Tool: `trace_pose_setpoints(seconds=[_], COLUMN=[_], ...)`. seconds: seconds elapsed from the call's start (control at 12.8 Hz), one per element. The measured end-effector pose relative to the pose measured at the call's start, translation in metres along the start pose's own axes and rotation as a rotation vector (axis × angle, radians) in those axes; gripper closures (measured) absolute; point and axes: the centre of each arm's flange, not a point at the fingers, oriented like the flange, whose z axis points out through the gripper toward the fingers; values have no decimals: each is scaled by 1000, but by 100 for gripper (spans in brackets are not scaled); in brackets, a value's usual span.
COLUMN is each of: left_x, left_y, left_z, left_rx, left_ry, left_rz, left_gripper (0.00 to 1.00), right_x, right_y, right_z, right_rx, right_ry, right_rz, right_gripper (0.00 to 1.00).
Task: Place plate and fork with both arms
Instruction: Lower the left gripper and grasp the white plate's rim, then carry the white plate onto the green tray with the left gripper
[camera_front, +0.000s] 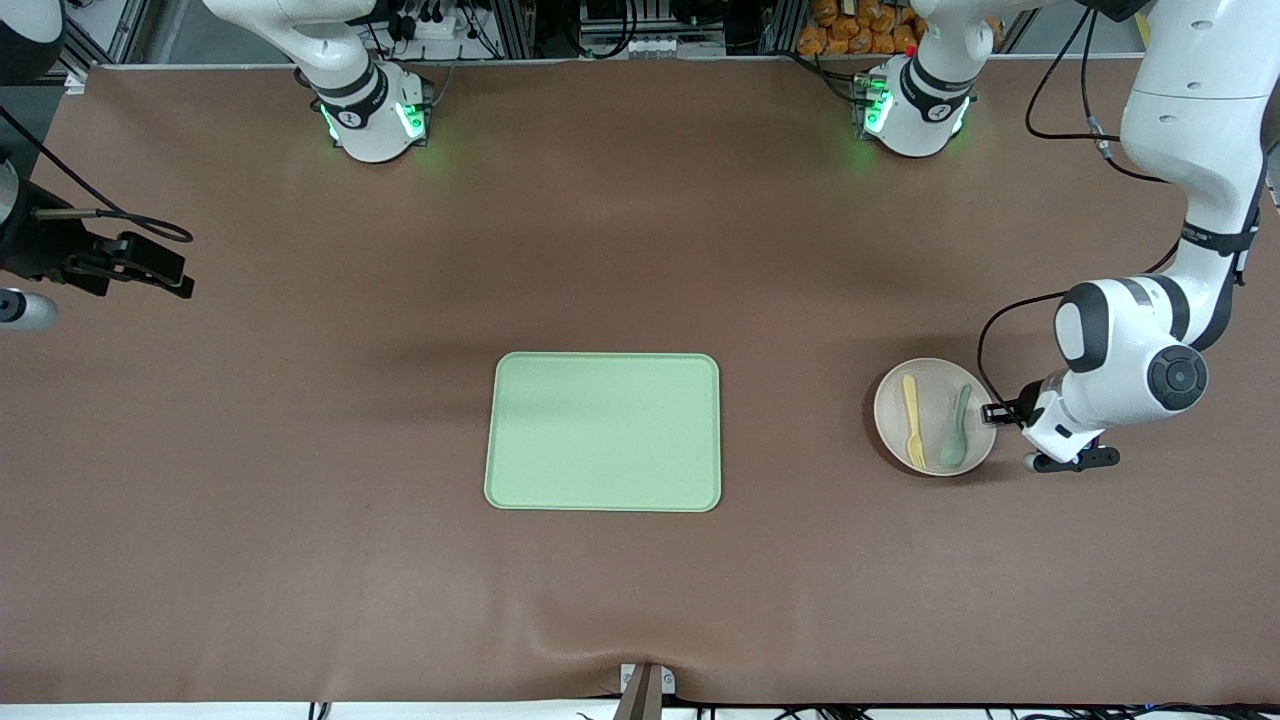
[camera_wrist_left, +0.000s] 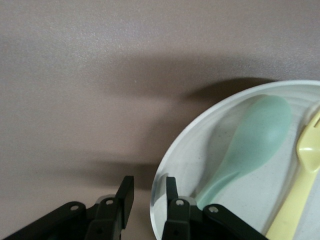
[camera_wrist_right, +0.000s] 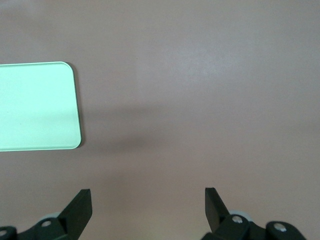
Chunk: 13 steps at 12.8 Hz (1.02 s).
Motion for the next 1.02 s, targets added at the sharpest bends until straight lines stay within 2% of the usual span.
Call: trace_pose_setpoints(seconds=[0.08, 0.16, 0.23, 0.31, 0.47, 0.78, 1.02], left_x=[0, 0, 0, 0, 0, 6, 11], left_y=[2, 4, 5, 6, 8, 22, 38], left_z=[1, 2, 3, 3, -2, -14, -39], left_rx=[-1, -3, -3, -4, -5, -24, -106], left_ry=[-2, -4, -4, -4, 3, 31, 70], left_rz=[3, 6, 8, 9, 13, 29, -15], left_gripper=[72, 73, 81, 81, 92, 92, 96], right_x=[0, 0, 0, 0, 0, 1, 3], right_y=[0, 0, 0, 0, 0, 0, 0], right_z=[0, 0, 0, 1, 1, 2, 5], right_rx=[0, 0, 0, 0, 0, 0, -1], right_ry=[0, -1, -1, -1, -1, -4, -9], right_rz=[0, 0, 0, 0, 0, 0, 0], right_gripper=[0, 0, 0, 0, 0, 0, 0])
